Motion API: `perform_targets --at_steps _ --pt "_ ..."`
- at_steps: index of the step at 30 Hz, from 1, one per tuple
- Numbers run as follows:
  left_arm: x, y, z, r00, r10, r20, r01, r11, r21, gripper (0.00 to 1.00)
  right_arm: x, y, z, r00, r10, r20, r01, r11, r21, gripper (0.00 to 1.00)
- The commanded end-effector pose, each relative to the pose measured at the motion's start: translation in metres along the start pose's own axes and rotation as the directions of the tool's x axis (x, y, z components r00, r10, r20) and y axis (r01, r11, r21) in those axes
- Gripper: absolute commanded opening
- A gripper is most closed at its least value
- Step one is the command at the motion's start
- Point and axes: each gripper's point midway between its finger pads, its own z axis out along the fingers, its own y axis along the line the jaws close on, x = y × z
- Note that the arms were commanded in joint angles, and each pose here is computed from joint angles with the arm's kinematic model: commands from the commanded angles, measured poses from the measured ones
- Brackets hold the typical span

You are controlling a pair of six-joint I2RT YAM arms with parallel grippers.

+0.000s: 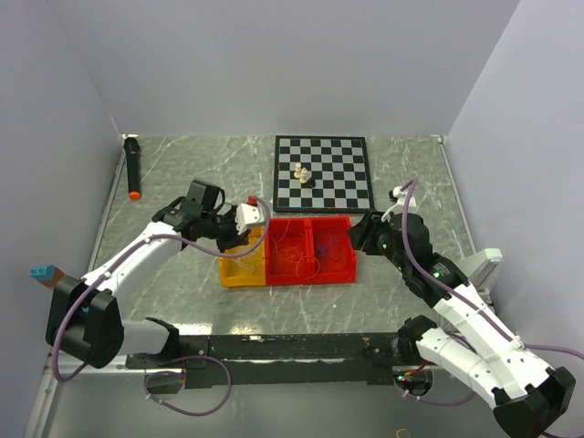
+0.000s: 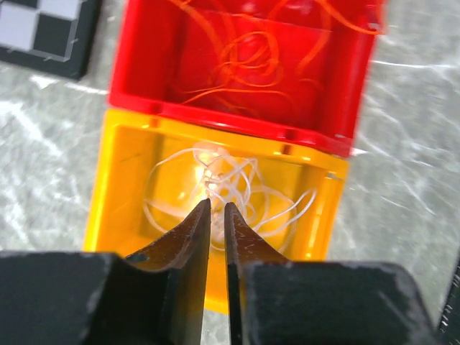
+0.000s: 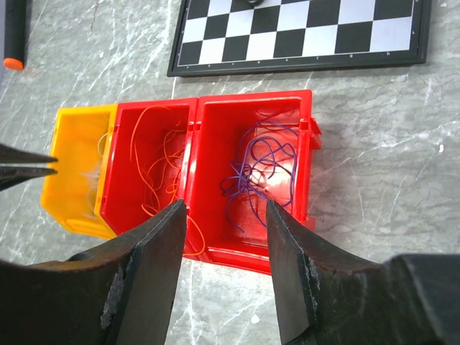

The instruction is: Untangle the cables

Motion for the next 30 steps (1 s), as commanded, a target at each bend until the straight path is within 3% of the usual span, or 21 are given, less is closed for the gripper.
perform_targets --at_steps 1,3,7,9,12,14,19,30 --pt "-0.005 0.025 -0.002 0.999 -0.046 -0.012 0.045 0.993 -0.112 0.27 0.0 -0.003 -0.001 1.0 0.002 0.001 -0.002 1.0 0.006 0.56" --pt "-0.008 0.028 -0.004 0.995 -0.095 -0.02 0.091 0.988 -0.123 0.61 0.0 -0.003 -0.002 1.0 0.0 -0.002 0.0 1.0 0.007 0.57" --pt "-0.039 0.042 -0.021 0.981 -0.193 0.009 0.192 0.969 -0.154 0.82 -0.004 0.0 -0.004 1.0 0.0 -0.004 0.0 1.0 0.001 0.61" --pt "-0.062 0.052 -0.034 0.964 -0.264 0.037 0.267 0.946 -0.182 0.98 -0.005 0.004 -0.005 1.0 -0.001 -0.013 0.001 1.0 -0.011 0.69" --pt "-0.091 0.076 -0.063 0.933 -0.357 0.047 0.355 0.892 -0.28 0.97 -0.006 0.012 -0.006 0.999 -0.005 -0.038 0.004 0.999 -0.043 0.9" --pt "-0.097 0.088 -0.08 0.91 -0.415 0.017 0.394 0.849 -0.353 0.97 -0.008 0.015 -0.008 0.999 -0.002 -0.041 0.0 0.999 -0.05 1.0" --pt "-0.069 0.107 -0.111 0.835 -0.549 -0.036 0.428 0.689 -0.585 0.97 -0.016 0.019 -0.018 1.0 -0.001 -0.029 -0.001 0.998 -0.063 1.0" --pt "-0.034 0.092 -0.146 0.885 -0.452 0.111 0.388 0.583 -0.713 0.97 -0.014 0.01 -0.037 1.0 0.028 -0.015 -0.028 0.999 -0.035 1.0"
